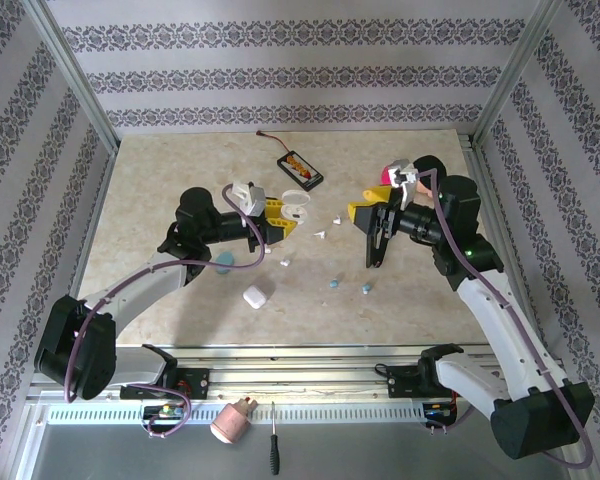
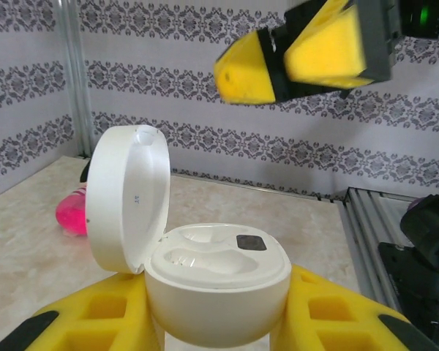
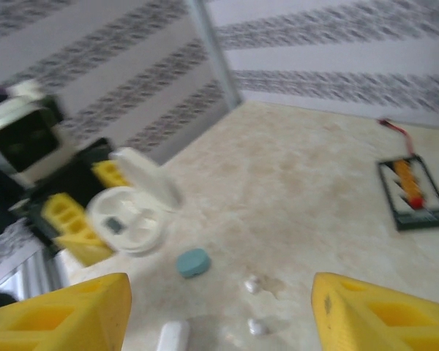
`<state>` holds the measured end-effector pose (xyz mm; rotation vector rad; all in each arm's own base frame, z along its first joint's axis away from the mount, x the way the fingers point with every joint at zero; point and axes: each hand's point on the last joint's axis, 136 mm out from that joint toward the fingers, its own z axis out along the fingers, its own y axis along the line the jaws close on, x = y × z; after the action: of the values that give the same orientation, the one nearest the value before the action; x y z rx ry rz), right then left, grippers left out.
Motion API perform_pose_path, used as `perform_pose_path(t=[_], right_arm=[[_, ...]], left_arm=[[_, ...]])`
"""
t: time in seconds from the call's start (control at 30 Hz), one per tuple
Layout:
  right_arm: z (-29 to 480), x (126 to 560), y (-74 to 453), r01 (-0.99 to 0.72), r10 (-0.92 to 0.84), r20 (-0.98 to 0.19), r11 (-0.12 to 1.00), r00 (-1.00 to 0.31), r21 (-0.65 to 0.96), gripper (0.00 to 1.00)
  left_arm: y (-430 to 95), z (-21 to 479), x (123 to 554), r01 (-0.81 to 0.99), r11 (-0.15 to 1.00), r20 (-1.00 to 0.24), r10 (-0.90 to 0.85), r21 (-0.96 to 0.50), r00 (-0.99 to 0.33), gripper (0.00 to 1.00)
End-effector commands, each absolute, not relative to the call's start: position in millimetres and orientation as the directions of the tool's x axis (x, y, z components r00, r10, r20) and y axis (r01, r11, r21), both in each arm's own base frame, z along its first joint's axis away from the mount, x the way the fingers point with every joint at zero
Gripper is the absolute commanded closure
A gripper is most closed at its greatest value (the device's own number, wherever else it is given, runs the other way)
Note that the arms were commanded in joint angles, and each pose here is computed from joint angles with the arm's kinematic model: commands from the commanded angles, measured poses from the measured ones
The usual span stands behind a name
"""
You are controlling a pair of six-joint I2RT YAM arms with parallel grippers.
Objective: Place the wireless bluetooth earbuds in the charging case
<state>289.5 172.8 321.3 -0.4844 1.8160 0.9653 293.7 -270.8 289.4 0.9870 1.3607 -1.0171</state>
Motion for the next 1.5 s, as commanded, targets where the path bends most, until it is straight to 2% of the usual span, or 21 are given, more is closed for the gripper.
perform_pose_path(t=[0.0,0.1,0.33,0.73,0.93,1.13,1.47], right_arm=[[297,320,141,-0.469,0.212,-0.849,0.757,-0.484,0.455,0.34],[270,333,127,-0.352,0.243,-0.817,0.811,-0.522,0.466,0.34],[207,352,115,-0.164,0.283,-0.708,0.855,-0.647,0.491,0.34],[137,376,152,-0.086,0.227,-0.574,0.880,-0.787,0.466,0.35],[107,394,166,-0.057,0.200,-0.525,0.900,-0.827,0.432,0.44],[81,413,165,0.007,0.218,-0.474,0.914,-0.853,0.407,0.60],[55,438,173,0.072,0.288,-0.390,0.872,-0.875,0.483,0.64]], left_arm=[[-271,311,291,0.952,0.300,-0.995,-0.066,0.052,0.075,0.70],[-268,308,295,0.949,0.312,-0.993,-0.087,0.042,0.073,0.70],[-262,307,298,0.943,0.331,-0.989,-0.125,0.038,0.084,0.70],[-248,303,304,0.947,0.321,-0.982,-0.178,0.005,0.066,0.70],[-240,305,303,0.946,0.325,-0.981,-0.186,-0.007,0.057,0.70],[-237,301,301,0.941,0.338,-0.986,-0.160,-0.008,0.049,0.70],[-236,302,299,0.941,0.339,-0.987,-0.155,-0.004,0.051,0.70]])
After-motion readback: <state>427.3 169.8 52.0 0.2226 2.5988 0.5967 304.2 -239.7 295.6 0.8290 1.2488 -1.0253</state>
